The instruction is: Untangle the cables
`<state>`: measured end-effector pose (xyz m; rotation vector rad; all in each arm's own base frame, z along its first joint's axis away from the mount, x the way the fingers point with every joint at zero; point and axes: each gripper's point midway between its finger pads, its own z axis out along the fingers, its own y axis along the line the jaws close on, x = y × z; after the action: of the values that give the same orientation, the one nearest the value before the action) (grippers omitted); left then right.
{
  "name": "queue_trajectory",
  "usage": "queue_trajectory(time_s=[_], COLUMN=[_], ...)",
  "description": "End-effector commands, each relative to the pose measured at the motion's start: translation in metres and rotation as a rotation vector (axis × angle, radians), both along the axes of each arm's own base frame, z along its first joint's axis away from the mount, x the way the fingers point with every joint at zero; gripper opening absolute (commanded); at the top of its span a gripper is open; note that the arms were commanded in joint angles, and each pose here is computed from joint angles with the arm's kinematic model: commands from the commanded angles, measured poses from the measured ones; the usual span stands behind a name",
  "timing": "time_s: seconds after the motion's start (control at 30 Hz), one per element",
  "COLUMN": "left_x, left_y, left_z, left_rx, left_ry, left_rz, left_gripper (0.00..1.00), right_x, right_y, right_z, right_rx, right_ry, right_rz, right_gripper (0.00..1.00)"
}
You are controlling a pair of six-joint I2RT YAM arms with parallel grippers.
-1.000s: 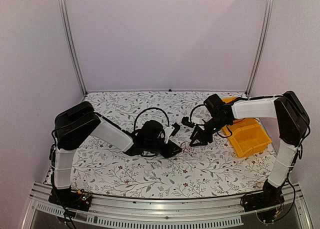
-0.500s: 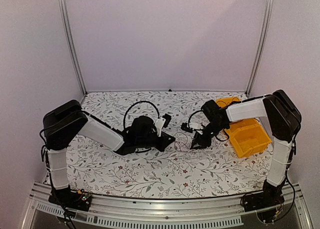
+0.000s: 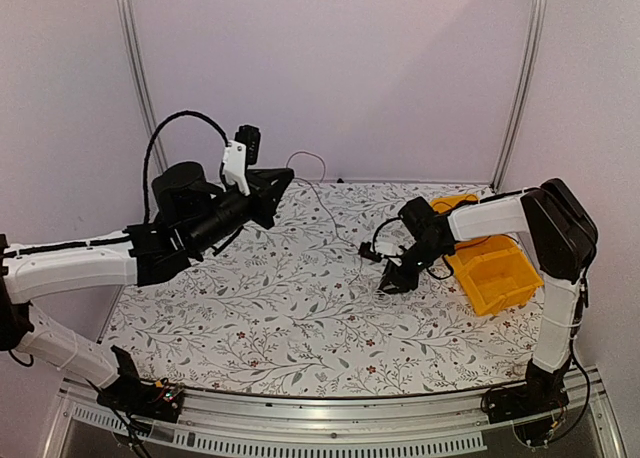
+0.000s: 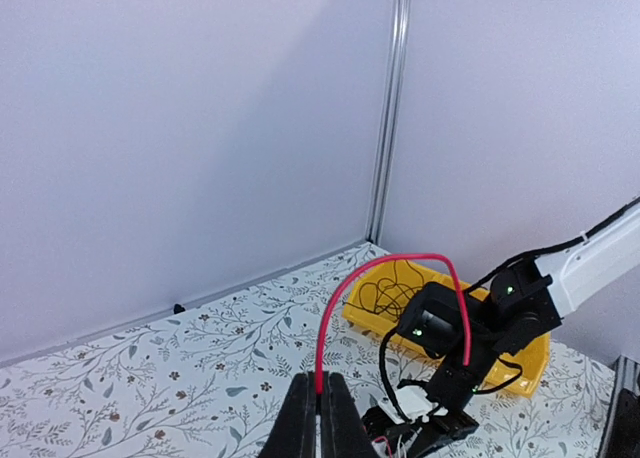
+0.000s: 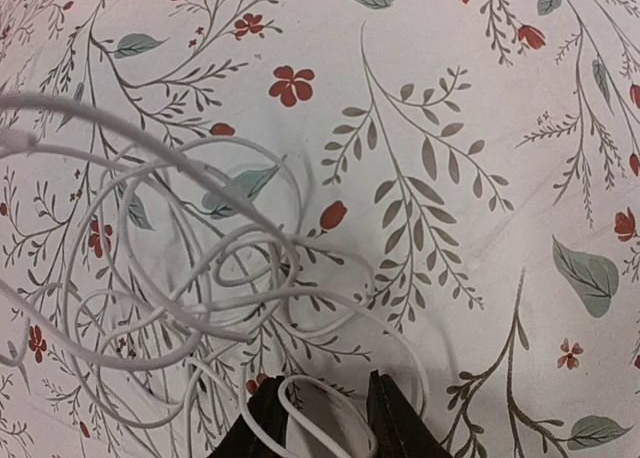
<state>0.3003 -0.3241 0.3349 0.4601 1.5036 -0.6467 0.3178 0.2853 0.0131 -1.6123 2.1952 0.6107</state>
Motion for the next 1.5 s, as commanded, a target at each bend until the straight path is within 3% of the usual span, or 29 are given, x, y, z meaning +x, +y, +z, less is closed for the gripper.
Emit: queue_trajectory(time_s=[0.0, 0.3, 0.43, 0.67, 1.13, 1.27, 1.47], left_x=[-0.002, -0.023, -0.018, -0.006, 0.024, 0.026, 0.025], left_y=[0.03, 0.087, 0.078, 0.037, -0.055, -0.064, -0.057], left_z=[0.036, 0.107, 0.083, 0.03, -0.028, -0.046, -0.066], left_rx=[0.03, -0.027, 0.017, 0.14, 0.34, 0.336, 0.358], left_ry=[-0.068, -0.212, -0.167, -0.08, -0.002, 0.028, 0.06], left_rz=[0.091, 0.232, 0.212, 0.1, -0.149, -0.206, -0.222], left_gripper=[0.0, 0.0, 0.0, 0.0, 0.0, 0.0, 0.0], right_x=[-0.008, -0.006, -0.004, 0.007, 0.008, -0.001, -0.027], right_y=[-0.022, -0.025, -0.02, -0.009, -0.016, -0.008, 0.027], right_z=[-0.039, -0.042, -0.034, 0.027, 0.228, 0.262, 0.287], right_rx=[-0.137, -0.155, -0.13, -0.041, 0.176, 0.253, 0.312], right_ry=[0.056, 0.051, 0.044, -0.037, -0.342, -0.389, -0.404], right_rz=[-0.035, -0.042, -0.048, -0.063, -0.043, -0.017, 0.105], right_gripper=[0.31, 0.32, 0.36, 0.46, 0.6, 0.69, 0.72])
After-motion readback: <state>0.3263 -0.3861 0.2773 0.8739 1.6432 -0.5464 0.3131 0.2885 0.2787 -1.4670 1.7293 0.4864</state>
